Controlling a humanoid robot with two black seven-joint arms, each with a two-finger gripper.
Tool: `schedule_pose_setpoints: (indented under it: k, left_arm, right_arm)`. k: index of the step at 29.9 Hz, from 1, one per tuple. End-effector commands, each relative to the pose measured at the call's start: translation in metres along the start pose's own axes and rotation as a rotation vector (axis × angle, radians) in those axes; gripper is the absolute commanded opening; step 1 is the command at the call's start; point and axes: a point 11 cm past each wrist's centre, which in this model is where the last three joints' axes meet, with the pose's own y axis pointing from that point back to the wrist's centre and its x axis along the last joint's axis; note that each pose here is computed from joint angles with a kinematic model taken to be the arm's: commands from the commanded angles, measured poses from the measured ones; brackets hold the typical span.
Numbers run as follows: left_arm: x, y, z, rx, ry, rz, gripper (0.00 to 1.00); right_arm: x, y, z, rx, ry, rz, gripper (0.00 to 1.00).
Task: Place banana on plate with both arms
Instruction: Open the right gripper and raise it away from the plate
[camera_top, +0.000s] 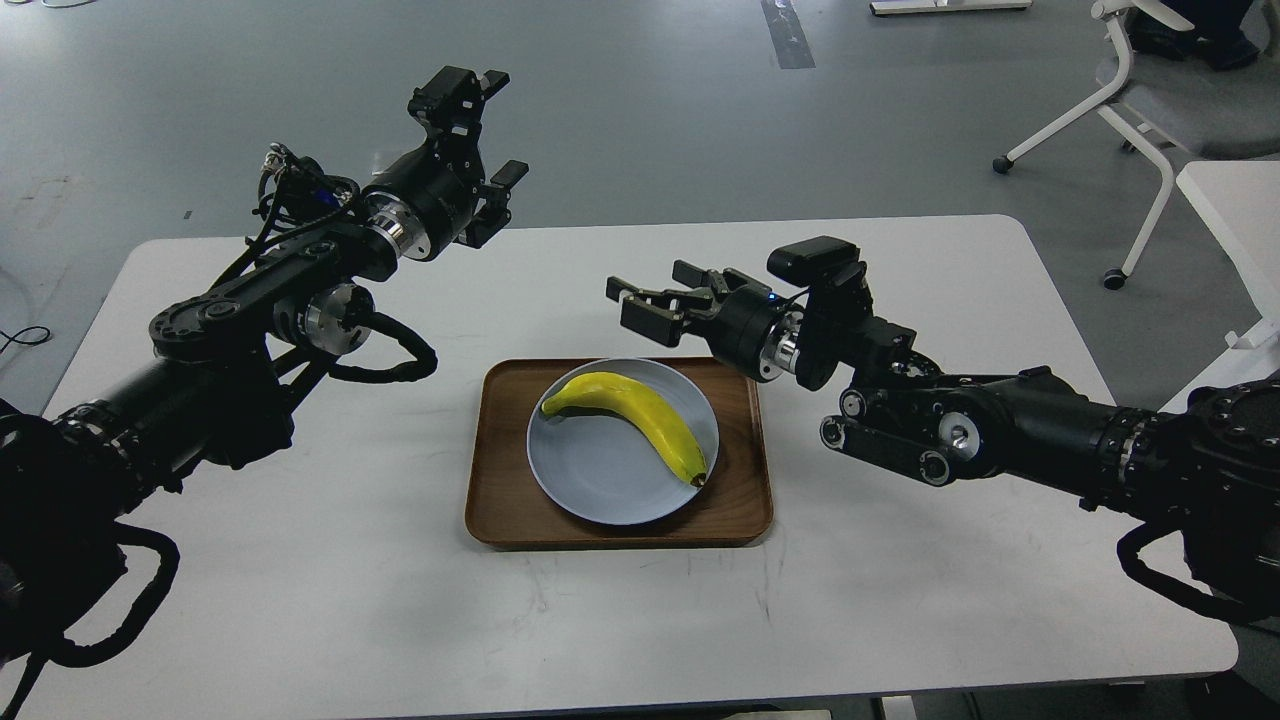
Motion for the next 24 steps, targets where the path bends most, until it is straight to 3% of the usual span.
schedule_pose_setpoints:
  k: [1,5,9,13,24]
  left_arm:
    - [-0.002,-0.001,0.001,-0.014,0.024,0.0,0.98]
    - [-0.002,0.0,-0.002,-0.014,0.045,0.005,0.98]
    - [0.002,0.003,-0.008,-0.02,0.137,0.037,0.98]
    - [0.009,0.011,-0.016,-0.034,0.257,0.062,0.98]
    - [0.017,0.028,-0.034,-0.04,0.345,0.025,0.98]
  right_arm:
    - [0.064,0.001,0.012,-0.077,-0.423,0.232,0.99]
    - [0.113,0.017,0.033,-0.066,-0.908,0.329,0.99]
    - [0.143,0.043,0.051,0.062,-1.195,0.276,1.0]
    - [0.135,0.063,0.066,0.143,-1.303,0.204,1.0]
    - [0.106,0.066,0.073,0.078,-1.304,0.134,1.0]
